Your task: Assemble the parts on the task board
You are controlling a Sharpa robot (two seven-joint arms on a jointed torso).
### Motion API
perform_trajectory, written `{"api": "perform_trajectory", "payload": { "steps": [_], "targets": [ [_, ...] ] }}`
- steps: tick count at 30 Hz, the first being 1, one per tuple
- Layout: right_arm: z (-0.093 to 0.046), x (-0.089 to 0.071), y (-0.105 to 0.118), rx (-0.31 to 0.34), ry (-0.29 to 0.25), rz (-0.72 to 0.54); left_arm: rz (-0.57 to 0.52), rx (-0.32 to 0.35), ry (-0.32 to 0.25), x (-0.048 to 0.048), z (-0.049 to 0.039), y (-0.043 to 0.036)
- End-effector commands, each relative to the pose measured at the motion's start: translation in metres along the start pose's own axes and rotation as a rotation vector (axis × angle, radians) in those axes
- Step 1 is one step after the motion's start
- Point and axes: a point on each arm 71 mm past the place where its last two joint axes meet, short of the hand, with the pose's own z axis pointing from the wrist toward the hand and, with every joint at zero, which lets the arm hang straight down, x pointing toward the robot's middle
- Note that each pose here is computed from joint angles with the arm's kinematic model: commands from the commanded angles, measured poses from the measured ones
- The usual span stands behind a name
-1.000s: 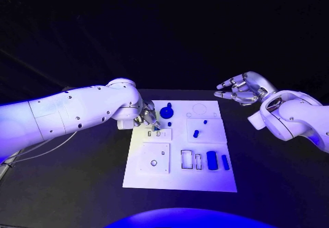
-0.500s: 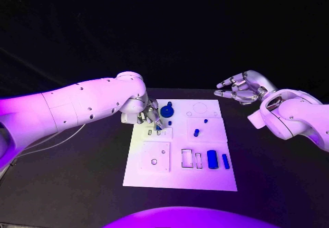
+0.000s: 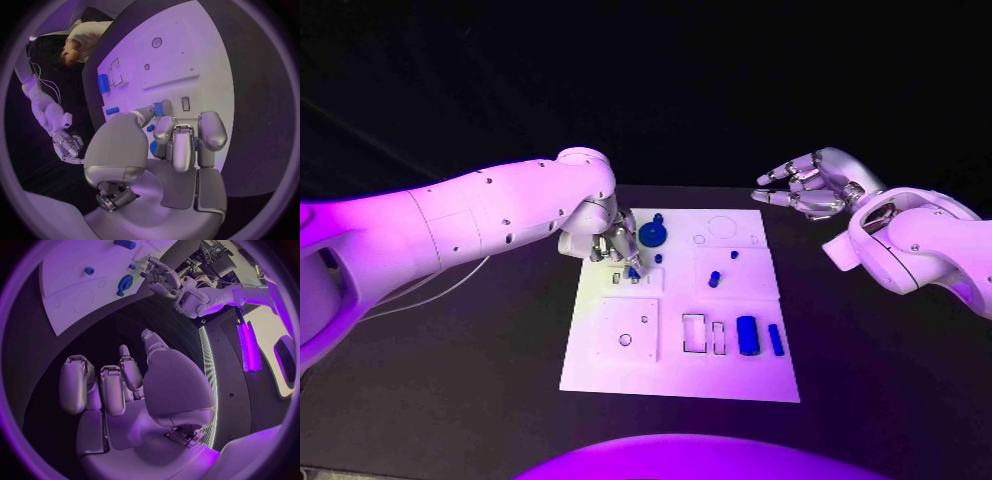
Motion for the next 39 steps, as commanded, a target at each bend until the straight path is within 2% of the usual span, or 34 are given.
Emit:
{"api": "perform_trajectory", "payload": {
  "steps": [1, 24, 39],
  "targets": [
    [0.0002, 0.0009, 0.0002, -0.003, 0.008, -0.006, 0.027, -0.006, 0.046, 0.0031, 0.0008, -0.0011],
    [-0.0001, 0.0011, 0.0004, -0.004, 0.009, -0.006, 0.032, -0.037, 0.011, 0.0017, 0.0063, 0.0003],
    [-0.0005, 0.0013, 0.0007, -0.005, 0.01, -0.005, 0.042, -0.046, 0.013, 0.0015, 0.0069, 0.002]
  ]
}}
